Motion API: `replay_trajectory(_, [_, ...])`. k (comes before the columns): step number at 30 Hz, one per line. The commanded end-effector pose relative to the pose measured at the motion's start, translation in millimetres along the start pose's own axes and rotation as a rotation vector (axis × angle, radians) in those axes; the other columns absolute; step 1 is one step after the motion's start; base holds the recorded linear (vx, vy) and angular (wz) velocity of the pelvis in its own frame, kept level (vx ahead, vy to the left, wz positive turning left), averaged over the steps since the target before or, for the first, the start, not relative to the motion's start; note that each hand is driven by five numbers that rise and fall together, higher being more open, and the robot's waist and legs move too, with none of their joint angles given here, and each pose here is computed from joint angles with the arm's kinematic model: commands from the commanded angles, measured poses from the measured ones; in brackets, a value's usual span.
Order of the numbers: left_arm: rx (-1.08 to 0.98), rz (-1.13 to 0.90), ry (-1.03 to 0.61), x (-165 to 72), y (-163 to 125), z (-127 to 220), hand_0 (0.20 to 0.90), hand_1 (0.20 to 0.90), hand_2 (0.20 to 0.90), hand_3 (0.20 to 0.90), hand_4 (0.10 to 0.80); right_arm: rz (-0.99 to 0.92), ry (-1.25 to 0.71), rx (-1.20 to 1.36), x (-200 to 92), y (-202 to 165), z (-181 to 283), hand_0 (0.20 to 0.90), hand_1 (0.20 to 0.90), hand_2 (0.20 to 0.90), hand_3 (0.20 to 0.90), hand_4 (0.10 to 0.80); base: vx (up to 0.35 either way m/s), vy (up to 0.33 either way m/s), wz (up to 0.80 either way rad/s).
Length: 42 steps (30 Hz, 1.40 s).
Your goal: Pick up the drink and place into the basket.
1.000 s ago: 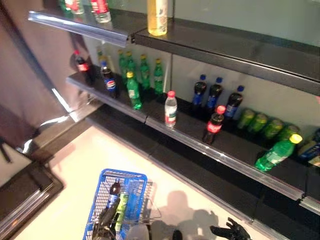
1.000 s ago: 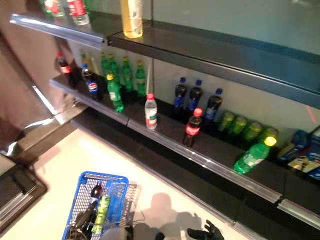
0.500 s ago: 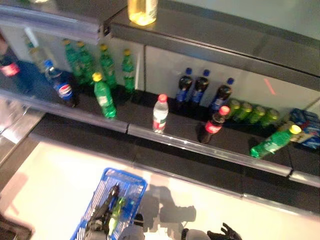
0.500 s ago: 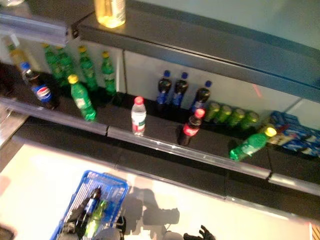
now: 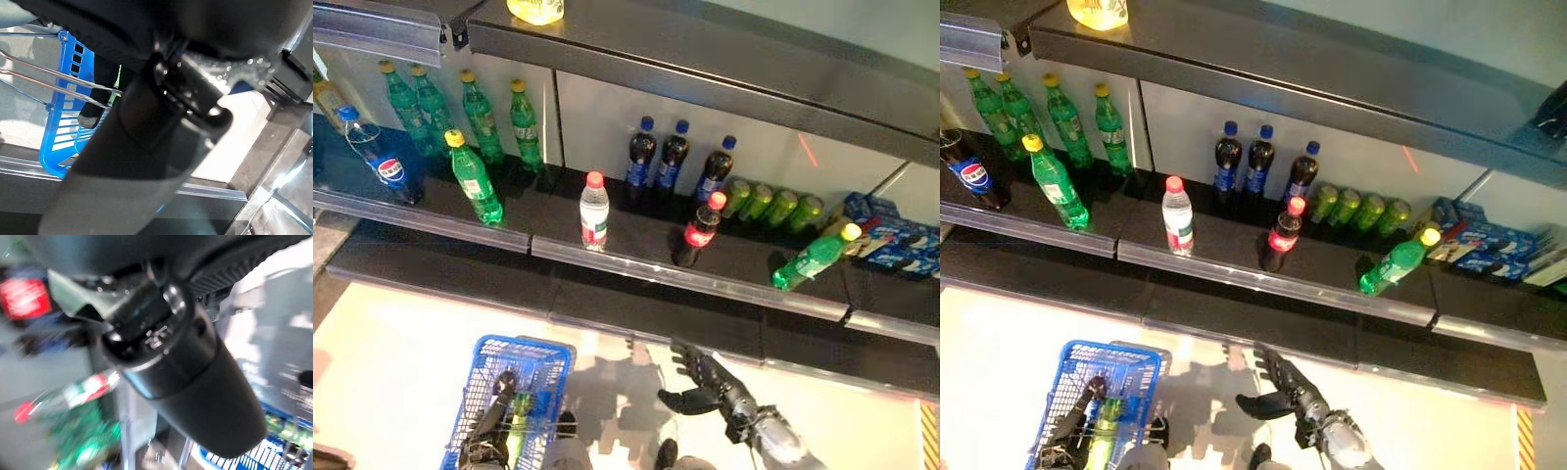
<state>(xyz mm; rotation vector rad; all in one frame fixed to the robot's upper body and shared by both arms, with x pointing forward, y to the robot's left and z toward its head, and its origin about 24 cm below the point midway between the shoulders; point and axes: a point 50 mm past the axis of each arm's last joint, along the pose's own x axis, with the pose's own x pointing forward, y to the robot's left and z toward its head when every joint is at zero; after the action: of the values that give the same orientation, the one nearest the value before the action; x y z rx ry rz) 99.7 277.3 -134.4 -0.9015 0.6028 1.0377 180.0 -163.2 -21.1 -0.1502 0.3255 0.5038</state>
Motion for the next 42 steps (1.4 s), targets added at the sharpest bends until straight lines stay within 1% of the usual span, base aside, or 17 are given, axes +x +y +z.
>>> replay_trajectory(1, [0.09, -0.119, 0.076, -8, -13, -27, 0.3, 0.3, 0.3, 0.2, 0.1, 0.066, -0.406, -0.076, 11, 0, 85, 0.9, 0.9, 0.9, 0.9, 0.8, 0.063, 0.014, 0.09])
replay_trajectory(2, [0.1, -0.113, 0.086, -9, -10, -31, 0.3, 0.3, 0.3, 0.2, 0.1, 0.035, -0.482, -0.084, 10, -4, 102, 0.9, 0.9, 0.9, 0.9, 0.8, 0.063, 0.029, 0.06])
replay_trajectory(7, [0.115, -0.098, 0.12, -13, -8, -45, 0.3, 0.3, 0.3, 0.2, 0.1, -0.12, -0.702, -0.088, 6, -14, 151, 0.9, 0.9, 0.9, 0.9, 0.8, 0.067, 0.078, 0.16])
replay_trajectory(8, [0.126, -0.102, 0.141, -15, -11, -52, 0.3, 0.3, 0.3, 0.2, 0.1, -0.199, -0.767, -0.083, 9, -17, 171, 0.9, 0.9, 0.9, 0.9, 0.8, 0.072, 0.145, 0.24])
replay_trajectory(10, [0.144, -0.111, 0.157, -16, -14, -59, 0.3, 0.3, 0.3, 0.2, 0.1, -0.259, -0.809, -0.061, 15, -19, 187, 0.9, 0.9, 0.9, 0.9, 0.8, 0.071, 0.123, 0.19])
replay_trajectory(15, [0.214, -0.138, 0.203, -20, -9, -69, 0.3, 0.3, 0.3, 0.2, 0.1, -0.408, -0.826, 0.014, 39, -22, 220, 0.9, 0.9, 0.9, 0.9, 0.8, 0.121, 0.109, 0.38])
replay_trajectory(17, [0.228, -0.14, 0.207, -20, -6, -69, 0.3, 0.3, 0.3, 0.2, 0.1, -0.484, -0.834, 0.027, 42, -24, 224, 0.9, 0.9, 0.9, 0.9, 0.8, 0.117, 0.081, 0.74])
replay_trajectory(18, [0.244, -0.143, 0.215, -22, -2, -71, 0.3, 0.3, 0.3, 0.2, 0.1, -0.609, -0.847, 0.043, 42, -29, 227, 0.9, 0.9, 0.9, 0.9, 0.8, 0.112, 0.079, 0.67])
replay_trajectory(20, [0.26, -0.135, 0.224, -23, 1, -72, 0.3, 0.3, 0.3, 0.2, 0.1, -0.745, -0.86, 0.083, 43, -35, 229, 0.9, 0.9, 0.9, 0.9, 0.8, 0.106, 0.105, 0.62])
replay_trajectory(21, [0.271, -0.126, 0.235, -23, 4, -73, 0.3, 0.3, 0.3, 0.2, 0.1, -0.858, -0.867, 0.073, 42, -38, 231, 0.9, 0.9, 0.9, 0.9, 0.8, 0.066, 0.108, 0.63])
replay_trajectory(24, [0.289, -0.126, 0.25, -24, 7, -75, 0.3, 0.3, 0.3, 0.2, 0.1, -0.933, -0.866, 0.04, 44, -40, 235, 0.9, 0.9, 0.9, 0.9, 0.8, 0.018, 0.092, 0.39])
replay_trajectory(26, [0.289, -0.137, 0.255, -24, 6, -75, 0.3, 0.3, 0.3, 0.2, 0.1, -0.943, -0.859, 0.032, 47, -39, 239, 0.9, 0.9, 0.9, 0.9, 0.8, -0.022, 0.082, 0.15])
replay_trajectory(30, [0.258, -0.202, 0.252, -21, -8, -73, 0.3, 0.3, 0.3, 0.2, 0.1, -1.06, -0.889, 0.0, 43, -46, 251, 0.9, 0.9, 0.9, 0.9, 0.8, -0.1, 0.052, 0.0])
replay_trajectory(31, [0.248, -0.24, 0.249, -21, -17, -73, 0.3, 0.3, 0.3, 0.2, 0.1, -1.146, -0.92, -0.022, 39, -49, 257, 0.9, 0.9, 0.9, 0.9, 0.8, -0.162, 0.029, -0.02])
replay_trajectory(34, [0.238, -0.35, 0.234, -22, -40, -75, 0.3, 0.3, 0.3, 0.2, 0.1, -1.311, -1.032, -0.066, 26, -55, 274, 0.9, 0.9, 0.9, 0.9, 0.8, -0.187, 0.024, -0.04])
replay_trajectory(40, [0.208, -0.464, 0.225, -26, -71, -77, 0.3, 0.3, 0.3, 0.2, 0.1, -1.336, -1.18, -0.143, 12, -52, 299, 0.9, 0.9, 0.9, 0.9, 0.8, -0.112, 0.024, -0.13])
replay_trajectory(42, [0.212, -0.47, 0.223, -27, -73, -78, 0.3, 0.3, 0.3, 0.2, 0.1, -1.321, -1.201, -0.145, 10, -50, 301, 0.9, 0.9, 0.9, 0.9, 0.8, -0.035, -0.001, -0.1])
